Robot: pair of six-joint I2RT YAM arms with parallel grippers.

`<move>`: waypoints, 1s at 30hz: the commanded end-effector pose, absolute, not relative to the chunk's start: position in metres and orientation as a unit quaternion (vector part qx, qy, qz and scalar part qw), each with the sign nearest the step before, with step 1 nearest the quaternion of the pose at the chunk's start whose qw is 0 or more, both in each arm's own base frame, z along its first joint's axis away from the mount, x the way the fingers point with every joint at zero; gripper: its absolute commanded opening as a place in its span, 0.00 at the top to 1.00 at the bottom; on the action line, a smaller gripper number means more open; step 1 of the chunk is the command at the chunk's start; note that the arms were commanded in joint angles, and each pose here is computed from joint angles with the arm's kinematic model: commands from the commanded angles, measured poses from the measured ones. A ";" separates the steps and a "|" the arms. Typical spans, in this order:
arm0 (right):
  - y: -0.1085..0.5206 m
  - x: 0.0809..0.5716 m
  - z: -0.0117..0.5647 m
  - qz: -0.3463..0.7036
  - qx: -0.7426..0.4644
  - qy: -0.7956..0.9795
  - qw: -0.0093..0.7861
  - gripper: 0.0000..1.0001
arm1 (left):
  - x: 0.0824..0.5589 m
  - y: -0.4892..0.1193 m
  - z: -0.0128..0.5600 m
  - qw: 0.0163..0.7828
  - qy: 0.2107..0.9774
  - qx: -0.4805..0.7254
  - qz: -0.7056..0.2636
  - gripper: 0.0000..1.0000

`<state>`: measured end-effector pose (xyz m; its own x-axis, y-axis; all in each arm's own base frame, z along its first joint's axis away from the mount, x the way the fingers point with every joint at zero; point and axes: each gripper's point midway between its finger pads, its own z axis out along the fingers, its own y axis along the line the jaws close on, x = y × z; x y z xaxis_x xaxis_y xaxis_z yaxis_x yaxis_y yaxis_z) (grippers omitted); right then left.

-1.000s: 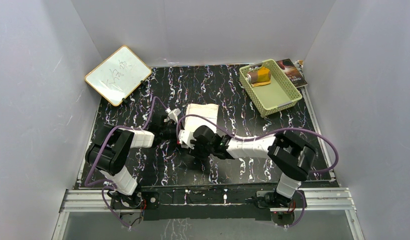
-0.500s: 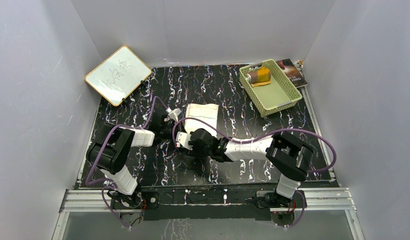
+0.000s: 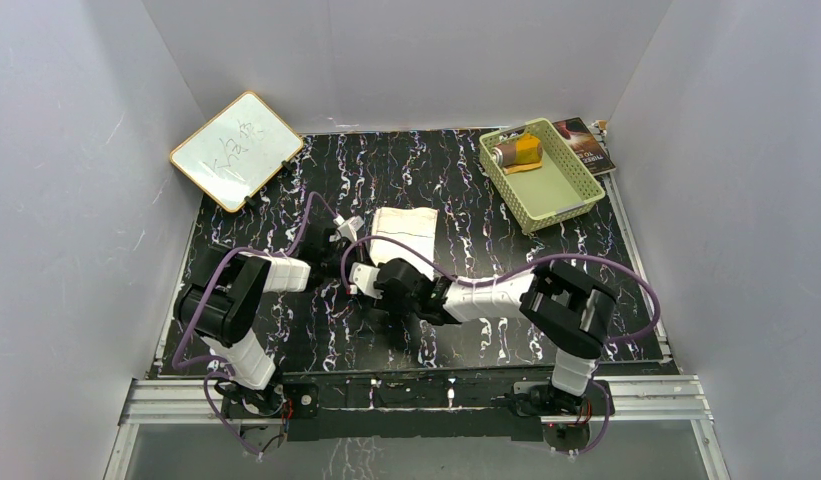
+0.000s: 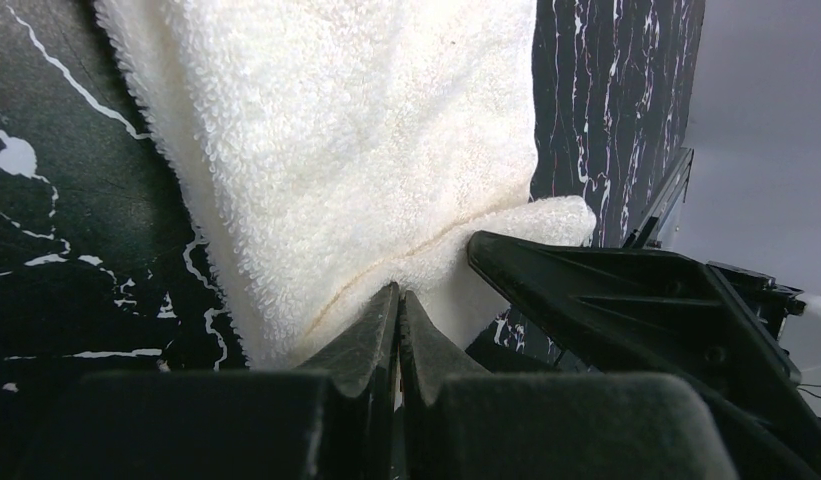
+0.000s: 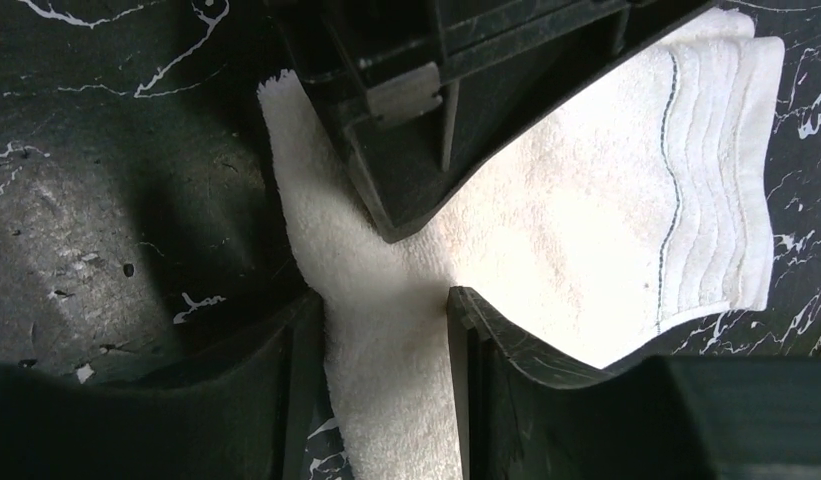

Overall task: Roll the towels
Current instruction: Roll the towel at the center of the board.

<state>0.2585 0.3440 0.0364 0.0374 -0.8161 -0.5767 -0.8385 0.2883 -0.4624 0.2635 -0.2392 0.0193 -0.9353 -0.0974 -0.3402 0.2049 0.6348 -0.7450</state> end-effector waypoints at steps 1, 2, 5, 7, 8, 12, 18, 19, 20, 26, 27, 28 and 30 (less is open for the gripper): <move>0.341 0.263 0.025 -0.013 -0.601 0.696 0.392 0.57 | 0.242 -0.224 -0.012 0.128 0.916 0.019 -0.379 1.00; 0.340 0.264 0.022 -0.018 -0.601 0.698 0.388 0.59 | 0.242 -0.224 -0.012 0.128 0.916 0.019 -0.380 1.00; 0.336 0.264 0.016 -0.028 -0.600 0.707 0.373 0.66 | 0.242 -0.224 -0.010 0.127 0.915 0.020 -0.382 1.00; 0.335 0.261 0.013 -0.023 -0.599 0.713 0.365 0.73 | 0.243 -0.225 -0.008 0.129 0.915 0.021 -0.382 1.00; 0.335 0.258 0.013 -0.017 -0.598 0.715 0.362 0.78 | 0.244 -0.225 -0.007 0.131 0.914 0.020 -0.383 1.00; 0.340 0.243 0.015 0.029 -0.594 0.726 0.345 0.91 | 0.258 -0.225 0.008 0.148 0.909 0.009 -0.391 1.00; 0.359 0.206 0.035 0.157 -0.582 0.735 0.309 0.93 | 0.297 -0.208 0.062 0.215 0.892 -0.033 -0.397 0.90; 0.363 0.202 0.043 0.180 -0.578 0.735 0.305 0.93 | 0.301 -0.204 0.072 0.229 0.889 -0.036 -0.395 0.88; 0.365 0.196 0.048 0.204 -0.575 0.735 0.296 0.93 | 0.306 -0.199 0.086 0.247 0.885 -0.037 -0.393 0.86; 0.366 0.190 0.078 0.327 -0.515 0.751 0.254 0.89 | 0.304 -0.180 0.124 0.293 0.878 -0.033 -0.376 0.82; 0.365 0.192 0.083 0.346 -0.502 0.753 0.246 0.89 | 0.302 -0.179 0.127 0.297 0.878 -0.027 -0.375 0.82; 0.365 0.195 0.088 0.366 -0.488 0.756 0.237 0.89 | 0.300 -0.178 0.129 0.298 0.877 -0.023 -0.376 0.82; 0.366 0.198 0.097 0.402 -0.470 0.756 0.216 0.89 | 0.295 -0.181 0.132 0.296 0.875 -0.011 -0.384 0.82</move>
